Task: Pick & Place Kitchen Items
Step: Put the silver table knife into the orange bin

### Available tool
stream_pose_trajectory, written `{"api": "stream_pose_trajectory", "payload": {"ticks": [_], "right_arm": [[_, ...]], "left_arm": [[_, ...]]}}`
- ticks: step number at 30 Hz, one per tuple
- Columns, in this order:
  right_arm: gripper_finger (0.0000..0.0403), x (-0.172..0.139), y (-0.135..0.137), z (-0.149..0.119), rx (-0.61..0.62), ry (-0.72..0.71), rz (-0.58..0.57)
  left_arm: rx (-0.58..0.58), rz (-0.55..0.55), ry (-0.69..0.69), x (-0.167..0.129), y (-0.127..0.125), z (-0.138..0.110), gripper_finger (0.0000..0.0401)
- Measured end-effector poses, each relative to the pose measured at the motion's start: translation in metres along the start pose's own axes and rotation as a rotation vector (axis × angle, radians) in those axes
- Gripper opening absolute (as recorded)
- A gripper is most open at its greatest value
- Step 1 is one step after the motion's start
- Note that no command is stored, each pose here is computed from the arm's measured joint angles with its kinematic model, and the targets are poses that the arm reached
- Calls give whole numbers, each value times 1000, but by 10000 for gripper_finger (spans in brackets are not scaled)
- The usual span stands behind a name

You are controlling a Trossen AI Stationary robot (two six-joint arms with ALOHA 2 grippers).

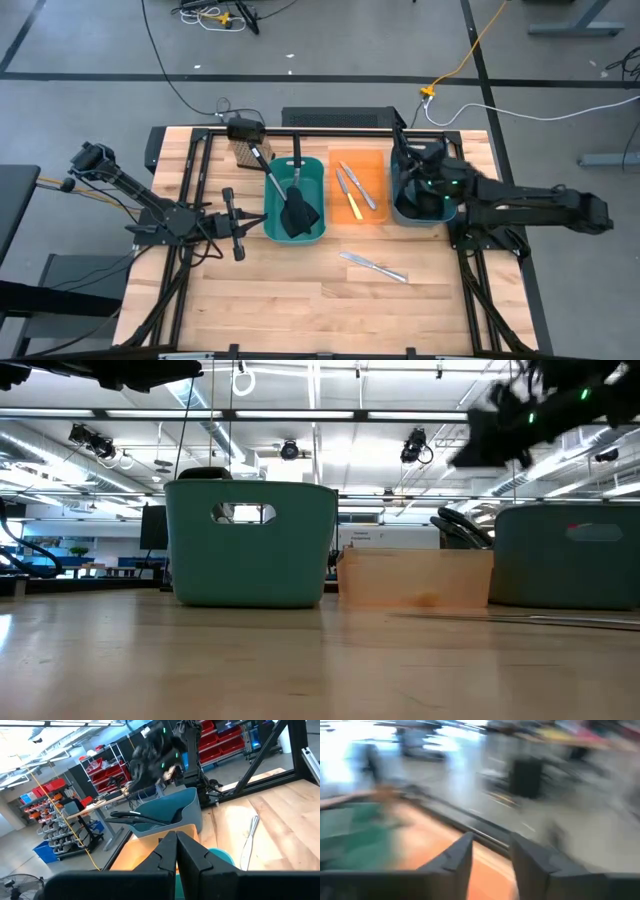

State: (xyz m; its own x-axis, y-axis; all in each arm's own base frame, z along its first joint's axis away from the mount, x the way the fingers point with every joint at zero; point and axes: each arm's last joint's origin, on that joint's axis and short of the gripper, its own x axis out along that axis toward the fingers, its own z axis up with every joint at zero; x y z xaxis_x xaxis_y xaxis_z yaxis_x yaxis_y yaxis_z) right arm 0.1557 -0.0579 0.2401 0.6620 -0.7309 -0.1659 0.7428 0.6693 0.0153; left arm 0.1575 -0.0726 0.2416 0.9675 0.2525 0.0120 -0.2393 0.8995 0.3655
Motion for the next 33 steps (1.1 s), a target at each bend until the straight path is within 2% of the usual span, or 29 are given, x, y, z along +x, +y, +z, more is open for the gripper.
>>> {"api": "stream_pose_trajectory", "payload": {"ticks": [4,5,7,11,16,18,22,26,29,33], "right_arm": [[34,-21,13,28,-183,-131,478],[17,-26,14,32,-212,-164,575],[14,-34,12,34,-224,-198,690],[19,-51,-2,36,-201,-282,707],[8,-77,-15,26,-189,-441,909],[8,-81,-19,17,-150,-459,939],[4,-79,-22,-1,-57,-412,897],[3,-75,-17,-20,-72,-366,968],[2,-70,-15,-32,-66,-319,943],[2,-68,-14,-36,-52,-304,909]], "left_arm": [[27,0,0,0,0,0,14],[37,0,0,0,0,0,14],[51,0,-1,0,0,0,14],[57,0,0,0,0,0,14],[57,1,0,0,0,0,14],[57,1,1,0,0,0,14],[46,0,2,0,0,0,14],[27,-3,1,0,0,0,14],[19,-4,1,0,0,0,14],[19,-3,1,0,0,0,14]]}}
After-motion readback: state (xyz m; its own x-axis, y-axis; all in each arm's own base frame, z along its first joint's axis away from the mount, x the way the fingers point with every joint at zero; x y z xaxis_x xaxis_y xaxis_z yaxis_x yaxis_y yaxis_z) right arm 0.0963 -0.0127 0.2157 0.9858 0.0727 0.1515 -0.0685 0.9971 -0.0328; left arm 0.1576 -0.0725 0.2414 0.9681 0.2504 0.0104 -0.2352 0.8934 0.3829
